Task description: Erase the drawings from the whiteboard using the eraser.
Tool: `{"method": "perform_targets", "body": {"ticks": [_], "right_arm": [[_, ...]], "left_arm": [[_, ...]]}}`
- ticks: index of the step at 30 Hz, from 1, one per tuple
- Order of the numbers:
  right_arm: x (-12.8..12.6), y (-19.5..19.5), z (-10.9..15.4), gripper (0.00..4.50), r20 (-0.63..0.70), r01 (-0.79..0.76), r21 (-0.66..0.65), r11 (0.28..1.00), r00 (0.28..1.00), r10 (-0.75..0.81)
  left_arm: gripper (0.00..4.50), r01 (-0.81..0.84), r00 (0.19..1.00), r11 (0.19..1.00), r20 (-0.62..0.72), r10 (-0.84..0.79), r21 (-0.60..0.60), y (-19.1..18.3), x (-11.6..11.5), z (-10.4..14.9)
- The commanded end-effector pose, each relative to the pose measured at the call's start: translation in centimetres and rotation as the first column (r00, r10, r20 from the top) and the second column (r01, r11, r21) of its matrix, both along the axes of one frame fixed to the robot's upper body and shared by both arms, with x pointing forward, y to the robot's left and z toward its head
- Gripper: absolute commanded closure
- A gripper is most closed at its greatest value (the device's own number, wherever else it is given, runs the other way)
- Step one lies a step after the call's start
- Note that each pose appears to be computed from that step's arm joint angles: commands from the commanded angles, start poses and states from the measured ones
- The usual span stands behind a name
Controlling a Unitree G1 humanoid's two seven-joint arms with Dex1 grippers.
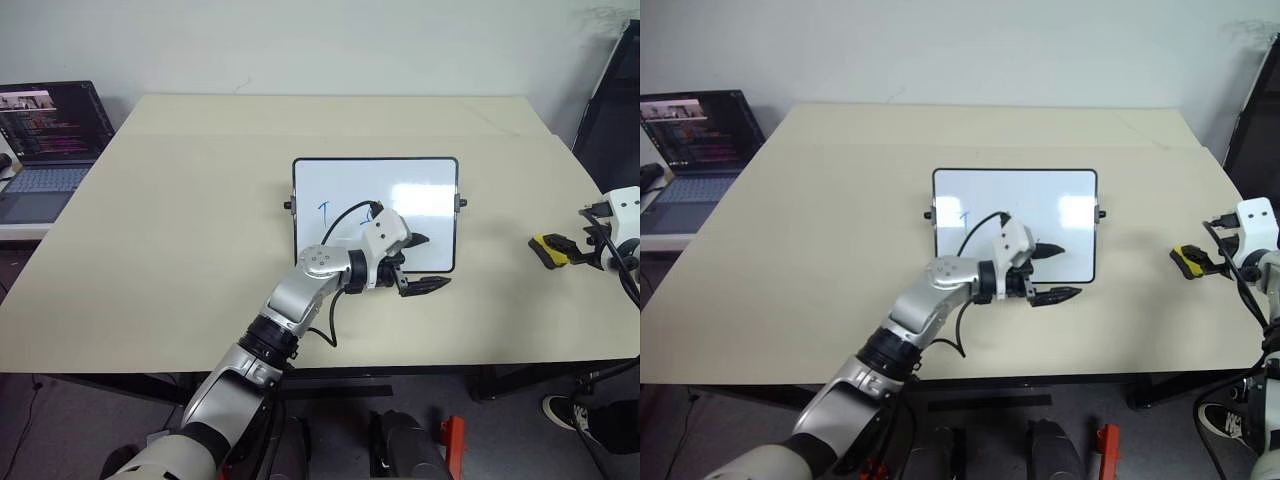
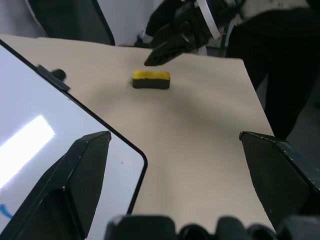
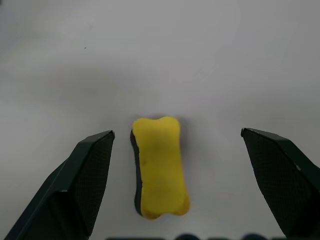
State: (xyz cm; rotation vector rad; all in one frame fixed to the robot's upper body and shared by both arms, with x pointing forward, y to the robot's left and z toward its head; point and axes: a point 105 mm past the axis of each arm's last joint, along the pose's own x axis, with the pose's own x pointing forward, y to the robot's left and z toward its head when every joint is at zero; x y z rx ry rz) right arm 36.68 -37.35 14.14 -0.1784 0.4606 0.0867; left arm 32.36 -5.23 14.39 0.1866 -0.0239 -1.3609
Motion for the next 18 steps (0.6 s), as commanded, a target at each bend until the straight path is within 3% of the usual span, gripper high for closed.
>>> {"method": "perform_targets", "body": {"ticks": [1,18], "right_arm": [[0.3,-0.1,1.3,0.05,0.042,-0.021,0.022,1.000,0.999,0.020],[1.2,0.3,-0.4,0.05,0.003,-0.036,0.048,0.998,0.999,0.036]], "left_arm": [[0.00,0.050,0.998,0.998,0.050,-0.049,-0.024,-0.9,-1.0,1.1],[0.00,0.032,0.998,0.999,0.044,-0.033,0.012,0.2,-1.2,0.2]]}}
